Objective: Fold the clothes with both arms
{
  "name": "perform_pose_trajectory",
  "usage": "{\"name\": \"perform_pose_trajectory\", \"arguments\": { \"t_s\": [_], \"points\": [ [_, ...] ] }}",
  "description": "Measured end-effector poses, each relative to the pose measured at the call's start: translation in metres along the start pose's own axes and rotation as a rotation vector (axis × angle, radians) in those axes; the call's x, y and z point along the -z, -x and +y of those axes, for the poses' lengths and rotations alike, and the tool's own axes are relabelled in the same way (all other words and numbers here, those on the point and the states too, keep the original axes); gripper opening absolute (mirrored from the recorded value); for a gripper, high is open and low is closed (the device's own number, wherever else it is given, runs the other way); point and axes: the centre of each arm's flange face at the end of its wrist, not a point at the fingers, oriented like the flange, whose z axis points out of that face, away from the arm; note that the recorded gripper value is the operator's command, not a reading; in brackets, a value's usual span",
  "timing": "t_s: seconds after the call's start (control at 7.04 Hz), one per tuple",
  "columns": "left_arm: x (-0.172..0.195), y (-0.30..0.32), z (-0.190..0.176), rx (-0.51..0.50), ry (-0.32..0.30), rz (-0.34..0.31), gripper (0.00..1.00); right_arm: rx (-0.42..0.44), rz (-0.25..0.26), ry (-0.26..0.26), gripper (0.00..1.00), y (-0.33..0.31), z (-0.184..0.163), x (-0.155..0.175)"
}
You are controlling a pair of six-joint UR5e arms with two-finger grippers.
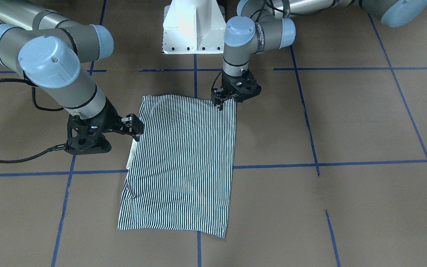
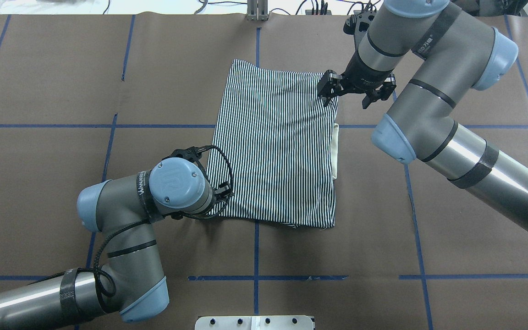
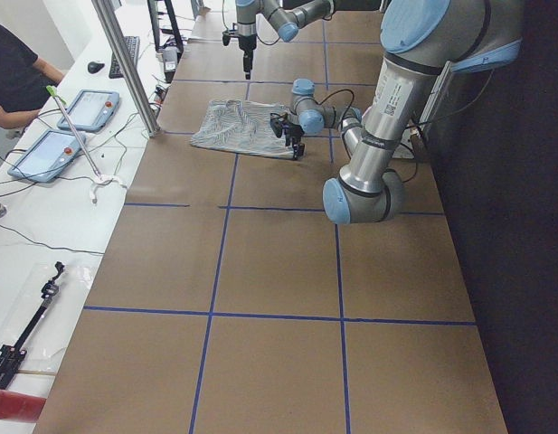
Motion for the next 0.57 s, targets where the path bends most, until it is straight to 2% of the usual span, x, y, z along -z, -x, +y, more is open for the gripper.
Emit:
{"name": "perform_pose_trajectory", "arguments": {
  "t_s": [0.14, 0.28, 0.43, 0.57],
  "points": [
    [-0.0011, 0.0002, 0.0002, 0.013, 0.0, -0.002, 0.63, -0.001, -0.003, 0.002, 1.0, -0.0002, -0.0004, 0.001],
    [-0.0018, 0.0004, 0.0003, 0.02, 0.0, -0.003, 0.5, -0.003, -0.005, 0.002, 1.0, -0.0012, -0.0014, 0.0023],
    [-0.0016, 0.0, 0.0004, 0.023, 0.0, -0.002, 0.18, -0.004, -0.005, 0.001, 1.0, -0.002, -0.0023, 0.0034],
    [-0.0011, -0.0004, 0.0004, 0.024, 0.0, -0.001, 0.0, -0.006, -0.005, 0.001, 1.0, -0.0025, -0.0028, 0.0039]
  ]
}}
